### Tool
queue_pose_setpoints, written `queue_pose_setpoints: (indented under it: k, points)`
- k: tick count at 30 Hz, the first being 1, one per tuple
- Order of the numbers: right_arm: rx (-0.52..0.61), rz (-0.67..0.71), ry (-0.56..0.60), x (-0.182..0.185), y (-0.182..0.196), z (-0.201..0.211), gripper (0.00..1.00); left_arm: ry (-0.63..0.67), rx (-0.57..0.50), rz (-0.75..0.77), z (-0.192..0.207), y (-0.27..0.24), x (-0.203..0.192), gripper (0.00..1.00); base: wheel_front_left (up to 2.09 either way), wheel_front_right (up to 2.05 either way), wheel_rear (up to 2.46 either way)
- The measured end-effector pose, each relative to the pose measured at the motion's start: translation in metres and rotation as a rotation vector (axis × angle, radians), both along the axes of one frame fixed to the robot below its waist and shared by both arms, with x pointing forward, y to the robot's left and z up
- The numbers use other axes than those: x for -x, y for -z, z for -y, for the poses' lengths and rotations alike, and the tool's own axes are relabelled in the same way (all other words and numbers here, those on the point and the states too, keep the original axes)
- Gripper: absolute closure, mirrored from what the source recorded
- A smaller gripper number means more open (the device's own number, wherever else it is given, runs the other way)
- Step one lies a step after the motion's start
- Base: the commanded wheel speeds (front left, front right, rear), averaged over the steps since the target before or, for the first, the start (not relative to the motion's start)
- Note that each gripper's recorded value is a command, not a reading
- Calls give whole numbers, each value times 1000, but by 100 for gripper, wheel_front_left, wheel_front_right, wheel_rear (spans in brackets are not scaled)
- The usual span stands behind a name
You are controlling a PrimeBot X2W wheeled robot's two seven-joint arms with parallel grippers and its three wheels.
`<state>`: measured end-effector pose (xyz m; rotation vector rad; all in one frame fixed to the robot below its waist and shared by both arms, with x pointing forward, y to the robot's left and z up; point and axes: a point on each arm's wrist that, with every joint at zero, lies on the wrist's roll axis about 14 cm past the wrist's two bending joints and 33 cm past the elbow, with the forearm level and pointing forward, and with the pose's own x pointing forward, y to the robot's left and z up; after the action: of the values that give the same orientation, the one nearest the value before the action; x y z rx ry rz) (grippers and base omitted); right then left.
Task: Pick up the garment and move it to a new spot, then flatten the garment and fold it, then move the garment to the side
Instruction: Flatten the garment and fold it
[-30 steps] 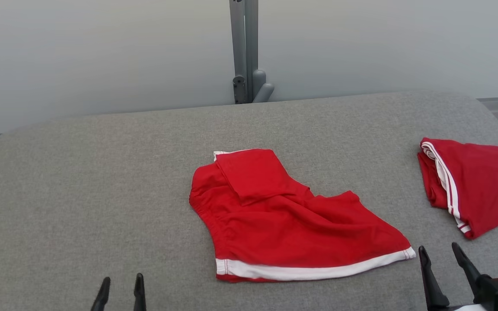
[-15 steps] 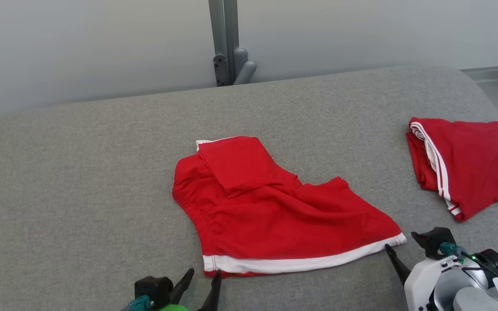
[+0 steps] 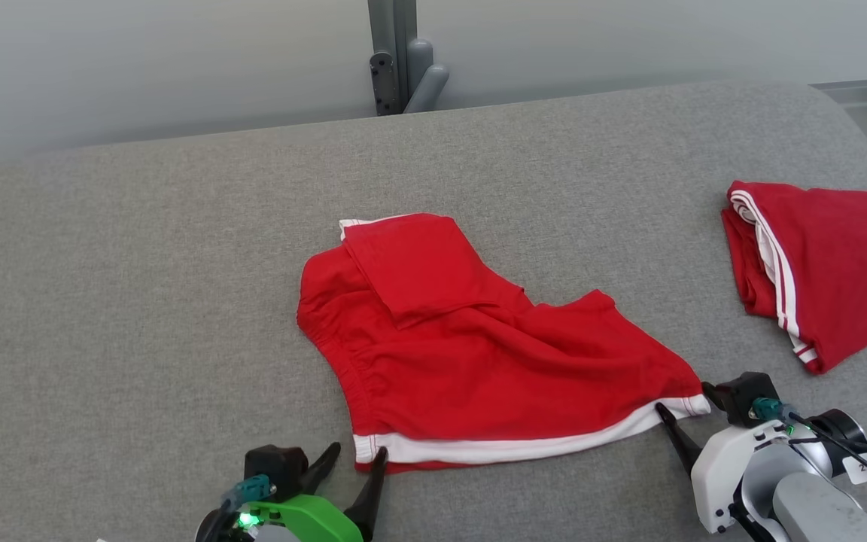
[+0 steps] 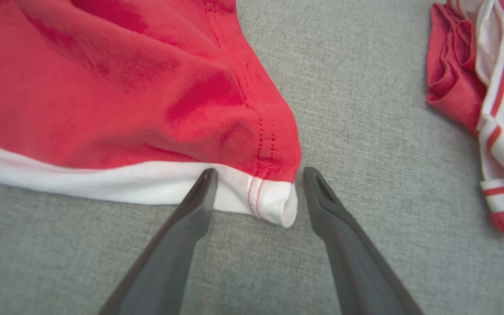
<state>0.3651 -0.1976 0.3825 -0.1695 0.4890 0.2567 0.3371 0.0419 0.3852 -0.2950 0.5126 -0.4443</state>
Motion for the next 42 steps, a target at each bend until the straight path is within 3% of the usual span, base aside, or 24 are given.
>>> queue_pose_setpoints:
  k: [6, 7, 8, 9, 10, 11, 20, 27, 34, 39, 42]
  points:
    - [-12, -18, -8, -1, 7, -3, 3, 33, 25, -19, 13, 1, 3, 0, 0, 0, 0]
    - [-15, -16, -14, 0, 7, -5, 40, 37, 31, -21, 14, 1, 4, 22, 0, 0, 0]
    - [-17, -13, -19, 0, 7, -6, 80, 44, 32, -22, 15, 1, 5, 55, 0, 0, 0]
    - [-23, -14, -20, 0, 7, -7, 80, 49, 34, -18, 17, 0, 5, 55, 0, 0, 0]
    - [-27, -14, -26, 0, 7, -9, 100, 49, 39, -15, 17, -1, 5, 72, 0, 0, 0]
    - [-34, -10, -29, 0, 6, -11, 100, 52, 46, -13, 18, -2, 5, 100, 0, 0, 0]
    - [-87, 97, 1, -10, -27, 4, 100, 52, 165, 88, 20, -47, -7, 100, 0, 0, 0]
    - [-255, 210, 48, -3, -79, 12, 100, 105, 243, 192, 18, -108, 1, 100, 0, 0, 0]
    - [-465, 407, 46, 12, -180, 25, 100, 198, 343, 330, 29, -191, 18, 100, 0, 0, 0]
    - [-527, 558, -31, 17, -257, 25, 100, 289, 321, 458, 31, -248, 6, 100, 0, 0, 0]
    - [-491, 621, -66, 3, -290, 29, 100, 354, 250, 549, 36, -280, -23, 100, 0, 0, 0]
